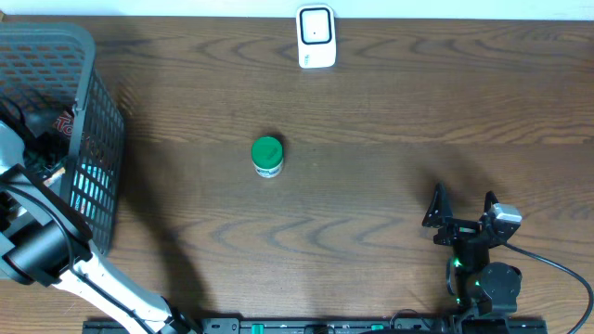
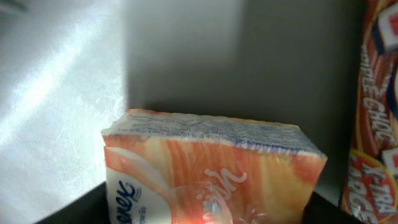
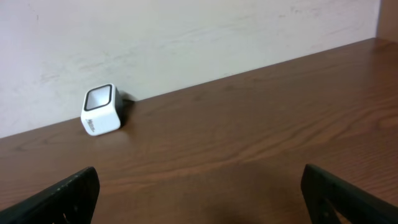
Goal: Scan the item barcode
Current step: 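Reach into the basket and grasp the orange tissue pack with left gripper, then hold the tissue pack before the scanner, then place it beside the jar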
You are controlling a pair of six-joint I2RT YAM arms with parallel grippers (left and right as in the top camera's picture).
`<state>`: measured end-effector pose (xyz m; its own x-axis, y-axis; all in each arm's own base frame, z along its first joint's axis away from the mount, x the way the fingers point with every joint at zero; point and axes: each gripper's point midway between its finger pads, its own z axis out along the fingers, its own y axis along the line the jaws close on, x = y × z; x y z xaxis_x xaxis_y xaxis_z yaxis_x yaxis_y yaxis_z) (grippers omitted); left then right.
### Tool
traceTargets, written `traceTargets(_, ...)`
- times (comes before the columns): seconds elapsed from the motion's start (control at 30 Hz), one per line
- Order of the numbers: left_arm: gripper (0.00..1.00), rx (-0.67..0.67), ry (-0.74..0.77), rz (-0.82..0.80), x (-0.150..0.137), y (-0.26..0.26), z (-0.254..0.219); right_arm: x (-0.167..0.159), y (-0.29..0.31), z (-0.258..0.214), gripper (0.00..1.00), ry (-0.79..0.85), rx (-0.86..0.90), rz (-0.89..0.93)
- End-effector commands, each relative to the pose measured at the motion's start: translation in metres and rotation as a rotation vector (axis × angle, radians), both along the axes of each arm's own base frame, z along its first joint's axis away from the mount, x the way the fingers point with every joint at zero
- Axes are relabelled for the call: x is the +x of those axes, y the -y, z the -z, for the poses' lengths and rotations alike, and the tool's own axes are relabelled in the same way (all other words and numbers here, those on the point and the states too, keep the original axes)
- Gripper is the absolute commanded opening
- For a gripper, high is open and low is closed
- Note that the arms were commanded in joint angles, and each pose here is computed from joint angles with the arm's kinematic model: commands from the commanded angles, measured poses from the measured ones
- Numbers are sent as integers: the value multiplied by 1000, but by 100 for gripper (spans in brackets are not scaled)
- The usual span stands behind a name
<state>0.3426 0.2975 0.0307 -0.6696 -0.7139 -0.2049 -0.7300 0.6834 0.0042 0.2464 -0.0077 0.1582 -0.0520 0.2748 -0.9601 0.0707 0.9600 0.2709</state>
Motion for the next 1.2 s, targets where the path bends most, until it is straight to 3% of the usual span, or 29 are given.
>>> traceTargets(0.0,63,-29,-27,15,-4,8,6,0,-2,0,99,0,-8,-11)
traceTargets(0.17,62,-38,-35,6,-9,12,-8,0,-2,0,99,0,-8,-11)
traceTargets(0.27,63,-19,0,-37,-6,9,-41,0,-2,0,99,0,-8,-11)
traceTargets(0.43,63,88,180,-94,3,6,-150,0,-2,0,99,0,-8,-11)
traceTargets(0.53,63,141,364,-97,5,20,-228,0,-2,0,99,0,-8,-11)
traceTargets(0.73,64,33,706,106,1,123,-339,0,-2,0,99,0,-8,-11)
traceTargets(0.9,64,-76,673,340,-10,231,-348,0,-2,0,99,0,-8,-11)
traceTargets(1.17,64,-243,447,660,-9,387,-287,0,-2,0,99,0,-8,-11)
